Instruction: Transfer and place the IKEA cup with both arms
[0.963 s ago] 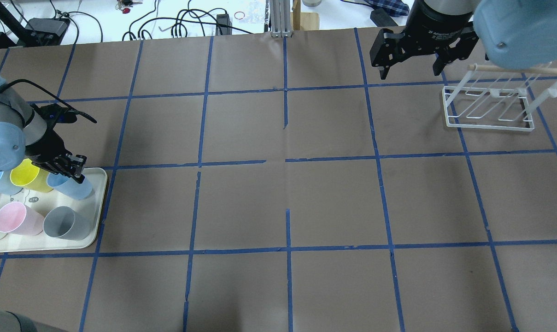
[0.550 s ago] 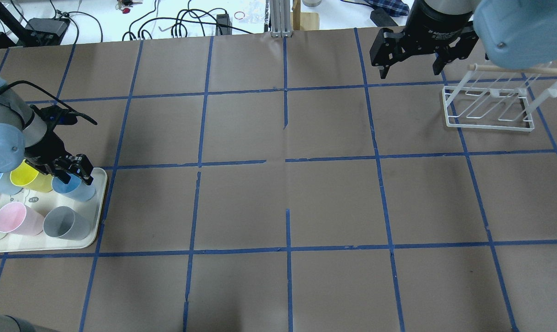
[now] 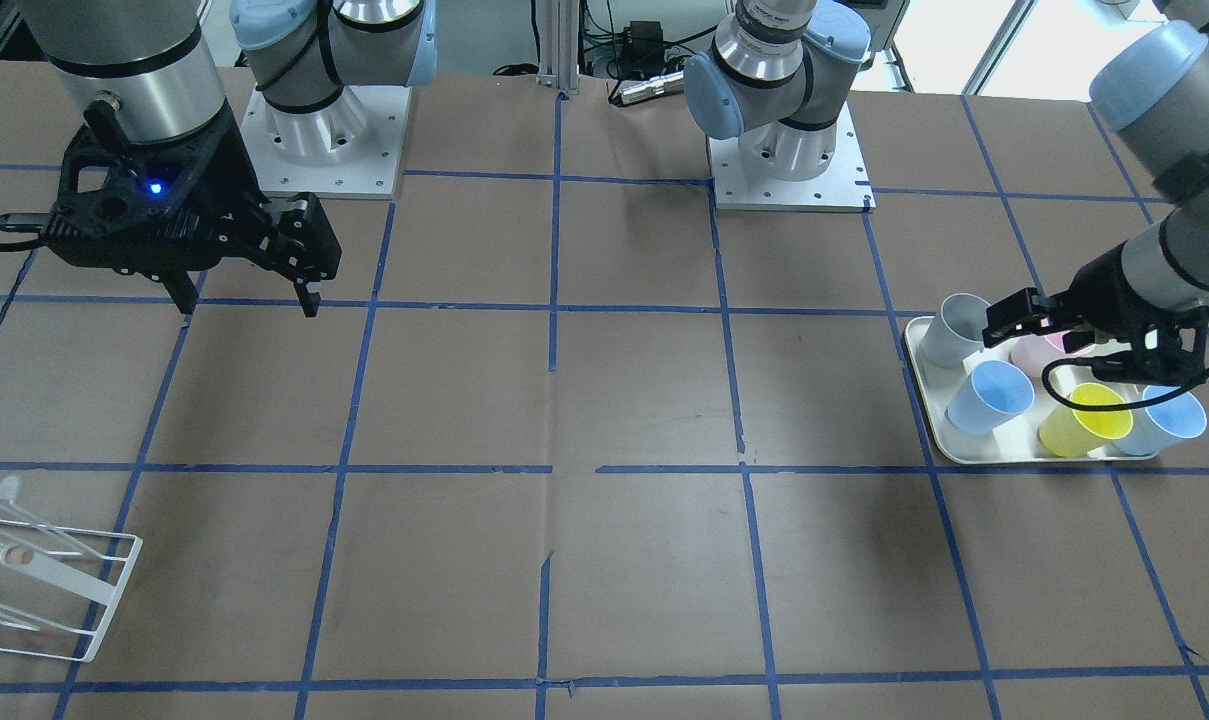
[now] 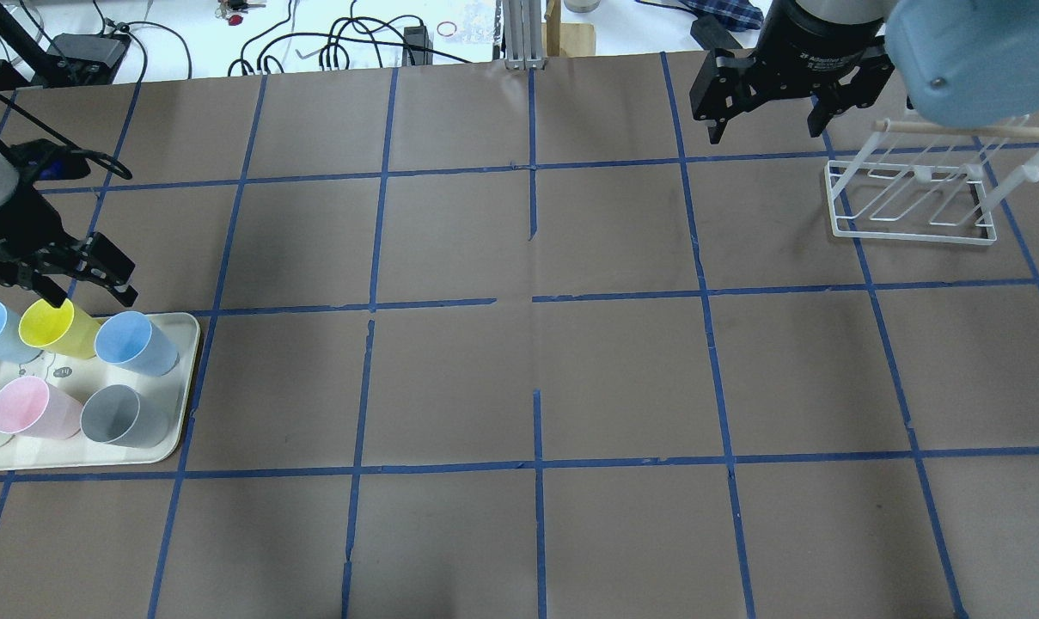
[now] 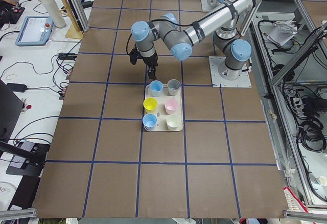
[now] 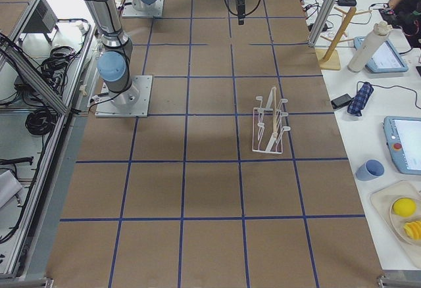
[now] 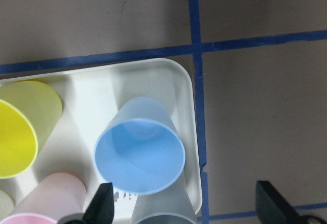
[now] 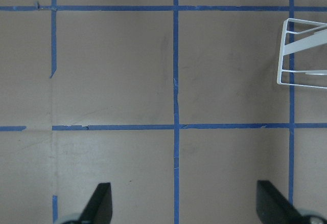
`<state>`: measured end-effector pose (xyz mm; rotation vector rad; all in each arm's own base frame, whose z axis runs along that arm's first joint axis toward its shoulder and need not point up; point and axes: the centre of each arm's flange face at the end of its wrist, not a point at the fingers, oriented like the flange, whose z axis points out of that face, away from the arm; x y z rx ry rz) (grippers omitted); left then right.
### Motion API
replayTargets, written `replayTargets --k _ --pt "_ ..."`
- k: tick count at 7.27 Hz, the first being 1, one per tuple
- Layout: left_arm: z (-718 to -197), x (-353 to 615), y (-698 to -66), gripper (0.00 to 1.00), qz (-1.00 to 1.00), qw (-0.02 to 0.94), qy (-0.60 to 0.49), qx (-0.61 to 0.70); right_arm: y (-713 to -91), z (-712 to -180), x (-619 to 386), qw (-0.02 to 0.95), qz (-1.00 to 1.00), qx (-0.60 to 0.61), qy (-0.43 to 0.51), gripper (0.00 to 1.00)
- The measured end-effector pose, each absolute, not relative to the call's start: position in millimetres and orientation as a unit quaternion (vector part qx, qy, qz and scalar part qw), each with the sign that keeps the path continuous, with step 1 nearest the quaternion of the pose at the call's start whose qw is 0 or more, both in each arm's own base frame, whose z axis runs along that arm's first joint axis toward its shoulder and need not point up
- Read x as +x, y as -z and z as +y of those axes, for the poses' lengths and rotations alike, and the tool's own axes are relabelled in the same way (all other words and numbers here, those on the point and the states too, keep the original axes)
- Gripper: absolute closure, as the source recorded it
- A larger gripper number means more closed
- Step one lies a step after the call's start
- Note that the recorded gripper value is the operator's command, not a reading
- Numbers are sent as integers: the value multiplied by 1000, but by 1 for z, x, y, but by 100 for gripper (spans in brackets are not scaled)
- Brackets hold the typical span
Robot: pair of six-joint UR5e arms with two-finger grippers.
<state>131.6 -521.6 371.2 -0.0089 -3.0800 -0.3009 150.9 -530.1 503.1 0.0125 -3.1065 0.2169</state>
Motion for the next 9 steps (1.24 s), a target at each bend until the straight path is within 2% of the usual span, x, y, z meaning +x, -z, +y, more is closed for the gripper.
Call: replayTargets --k 2,5,9 --pt "-531 78 -435 0 -996 28 76 33 -503 -530 151 14 -998 4 -69 0" --pt "-507 -29 -499 0 -1000 5 27 4 -503 -530 151 14 -998 4 -69 0" --pt "-473 -118 -491 0 -999 0 36 -25 -504 -529 151 14 -997 5 -69 0"
